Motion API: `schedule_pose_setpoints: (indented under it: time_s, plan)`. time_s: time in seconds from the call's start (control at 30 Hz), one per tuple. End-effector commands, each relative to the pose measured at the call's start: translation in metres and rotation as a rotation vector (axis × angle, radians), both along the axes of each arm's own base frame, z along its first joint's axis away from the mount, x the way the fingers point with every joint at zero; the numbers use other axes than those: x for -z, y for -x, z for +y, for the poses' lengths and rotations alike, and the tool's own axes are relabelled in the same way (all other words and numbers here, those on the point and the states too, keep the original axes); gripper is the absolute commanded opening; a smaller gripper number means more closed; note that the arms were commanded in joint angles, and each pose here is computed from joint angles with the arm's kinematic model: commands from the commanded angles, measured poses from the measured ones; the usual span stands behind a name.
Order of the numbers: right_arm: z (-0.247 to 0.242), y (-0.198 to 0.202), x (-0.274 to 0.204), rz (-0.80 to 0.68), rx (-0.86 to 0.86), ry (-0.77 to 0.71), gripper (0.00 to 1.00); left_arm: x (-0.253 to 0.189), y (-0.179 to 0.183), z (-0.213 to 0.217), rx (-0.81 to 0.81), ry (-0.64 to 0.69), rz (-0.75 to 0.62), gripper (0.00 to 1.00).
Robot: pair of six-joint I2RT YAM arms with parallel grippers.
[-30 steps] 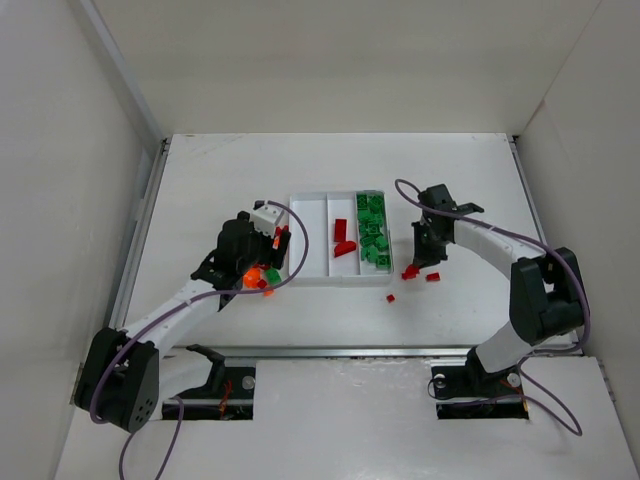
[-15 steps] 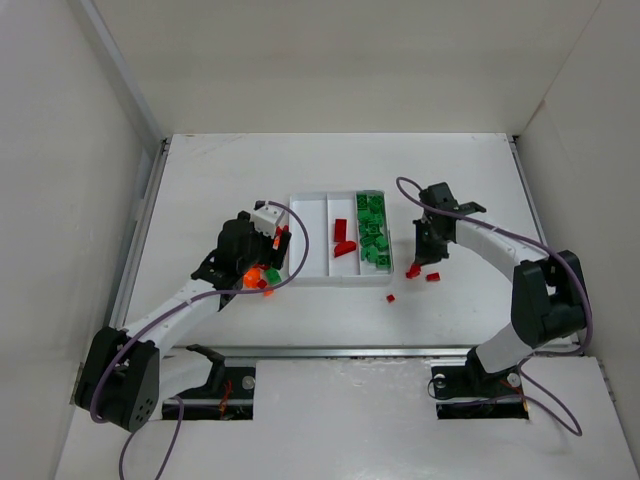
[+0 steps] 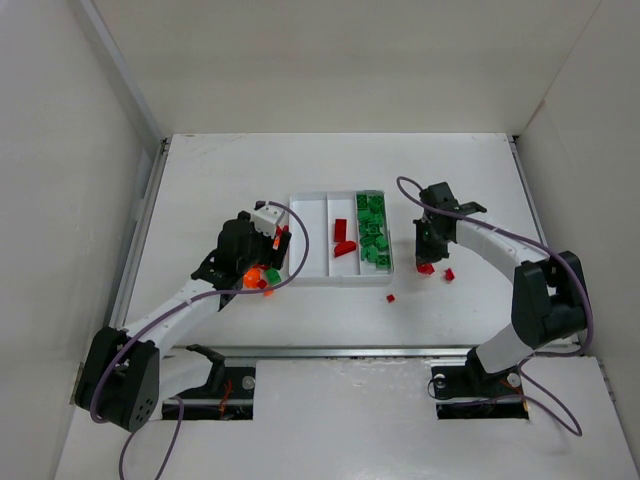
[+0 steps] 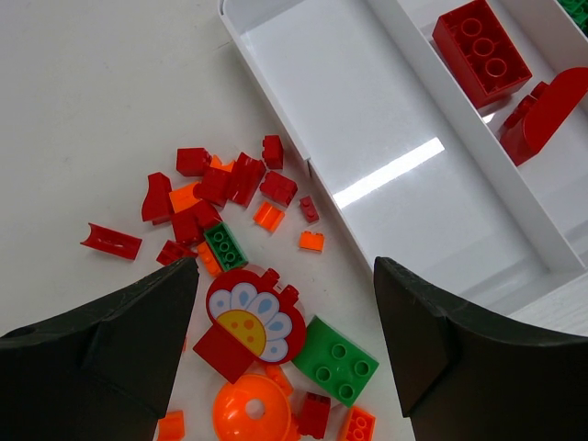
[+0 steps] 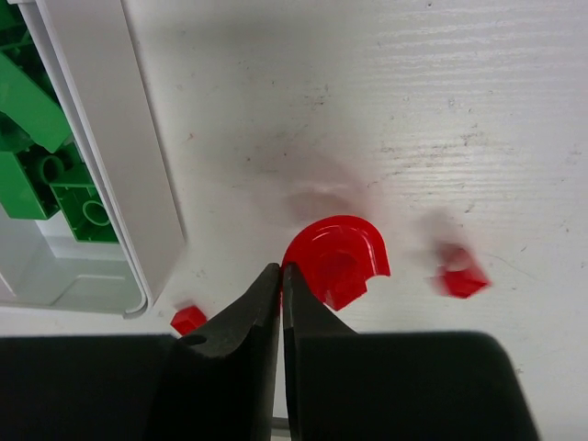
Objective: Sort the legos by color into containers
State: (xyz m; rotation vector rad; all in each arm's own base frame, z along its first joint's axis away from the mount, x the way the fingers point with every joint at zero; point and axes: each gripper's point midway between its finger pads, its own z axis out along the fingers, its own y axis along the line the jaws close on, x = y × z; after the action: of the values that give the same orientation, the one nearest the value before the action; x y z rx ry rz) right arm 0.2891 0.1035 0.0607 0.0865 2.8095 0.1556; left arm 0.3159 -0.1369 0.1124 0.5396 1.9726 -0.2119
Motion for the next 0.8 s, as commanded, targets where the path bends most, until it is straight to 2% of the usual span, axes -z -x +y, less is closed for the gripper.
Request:
schedule_pose_setpoints:
  time_s: [0.0, 0.33, 0.57, 0.77]
  plan:
    - [0.005, -0.012, -0.021, -0.073, -0.004, -0.01, 0.0, -0.018, -0.009, -0.002, -0.001, 0.023, -0.057, 0.74]
    - [0.005, -0.012, -0.022, -0.074, -0.004, -0.011, 0.0, -0.016, -0.012, -0.003, 0.003, 0.011, -0.052, 0.74]
    - [0.01, -0.028, -0.053, -0.134, -0.012, -0.026, 0.0, -0.018, -0.012, -0.005, 0.011, 0.019, -0.059, 0.74]
    - [0.074, -0.054, -0.106, -0.274, -0.153, -0.181, 0.0, -0.013, -0.013, -0.002, -0.006, 0.004, -0.044, 0.74]
